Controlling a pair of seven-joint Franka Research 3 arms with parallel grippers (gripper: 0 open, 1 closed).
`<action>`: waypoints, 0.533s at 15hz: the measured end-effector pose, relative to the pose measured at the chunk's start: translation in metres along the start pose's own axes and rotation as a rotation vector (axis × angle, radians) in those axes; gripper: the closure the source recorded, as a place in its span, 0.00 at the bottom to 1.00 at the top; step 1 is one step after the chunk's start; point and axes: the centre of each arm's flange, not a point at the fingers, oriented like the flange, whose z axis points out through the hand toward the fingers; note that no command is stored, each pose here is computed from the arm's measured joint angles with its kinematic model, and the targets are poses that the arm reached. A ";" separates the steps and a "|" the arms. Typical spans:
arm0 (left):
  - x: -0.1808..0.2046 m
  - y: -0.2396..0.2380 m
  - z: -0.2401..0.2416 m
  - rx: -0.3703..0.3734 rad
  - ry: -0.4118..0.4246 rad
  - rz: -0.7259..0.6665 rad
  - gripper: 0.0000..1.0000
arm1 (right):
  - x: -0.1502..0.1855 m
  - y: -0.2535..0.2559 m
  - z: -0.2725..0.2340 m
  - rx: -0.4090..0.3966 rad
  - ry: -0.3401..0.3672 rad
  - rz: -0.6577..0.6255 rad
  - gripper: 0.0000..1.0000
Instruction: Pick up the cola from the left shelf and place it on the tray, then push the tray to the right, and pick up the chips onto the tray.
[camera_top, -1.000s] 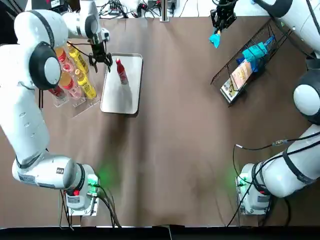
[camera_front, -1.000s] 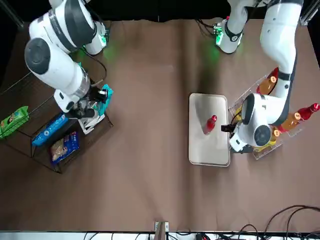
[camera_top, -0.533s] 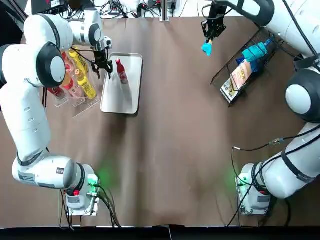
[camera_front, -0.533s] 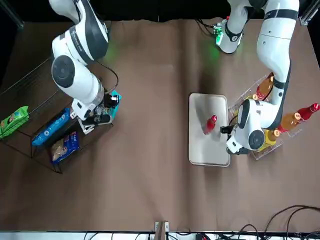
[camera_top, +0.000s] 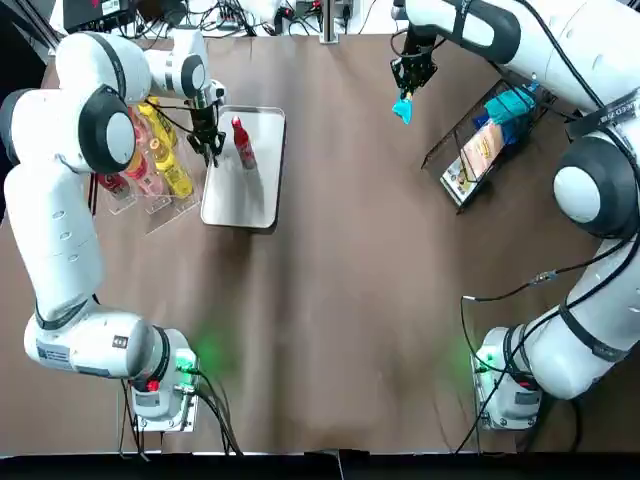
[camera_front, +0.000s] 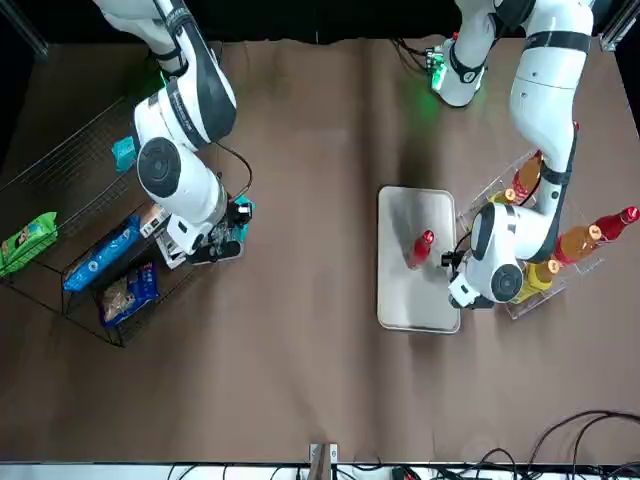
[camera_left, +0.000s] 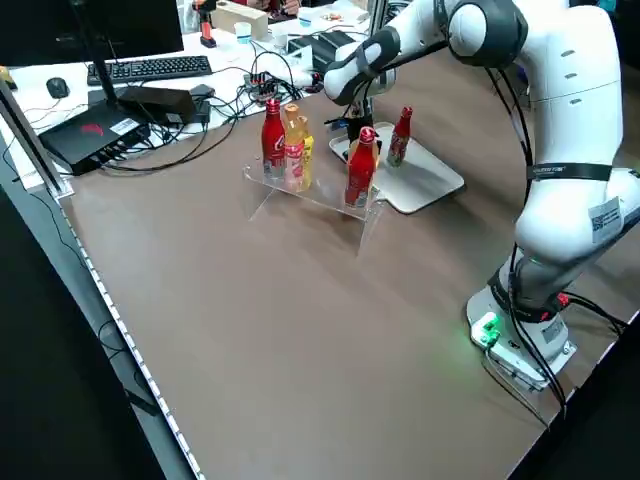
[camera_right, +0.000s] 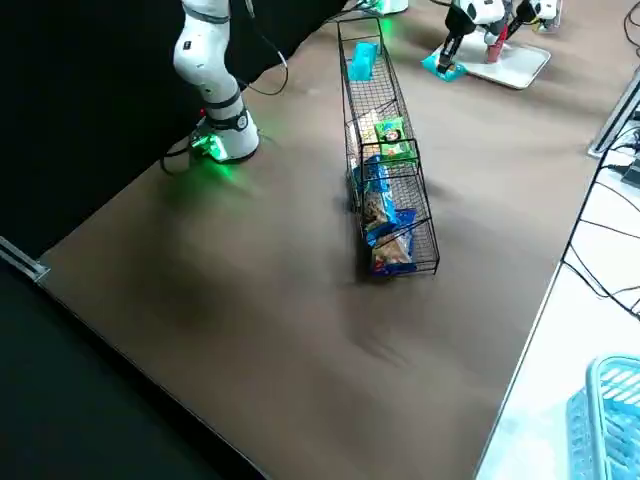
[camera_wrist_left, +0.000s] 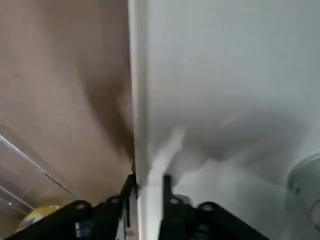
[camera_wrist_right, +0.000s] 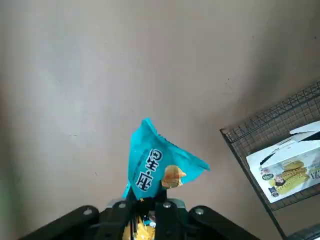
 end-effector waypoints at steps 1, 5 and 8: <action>0.000 0.000 -0.001 0.003 0.002 -0.004 0.78 | 0.001 0.000 0.001 -0.001 -0.002 0.000 0.85; -0.001 0.000 -0.003 0.004 0.000 0.004 0.95 | 0.003 0.005 0.003 -0.003 -0.003 -0.015 0.85; -0.001 0.004 -0.003 0.006 0.002 0.008 0.95 | 0.005 0.009 0.006 -0.006 -0.008 -0.029 0.85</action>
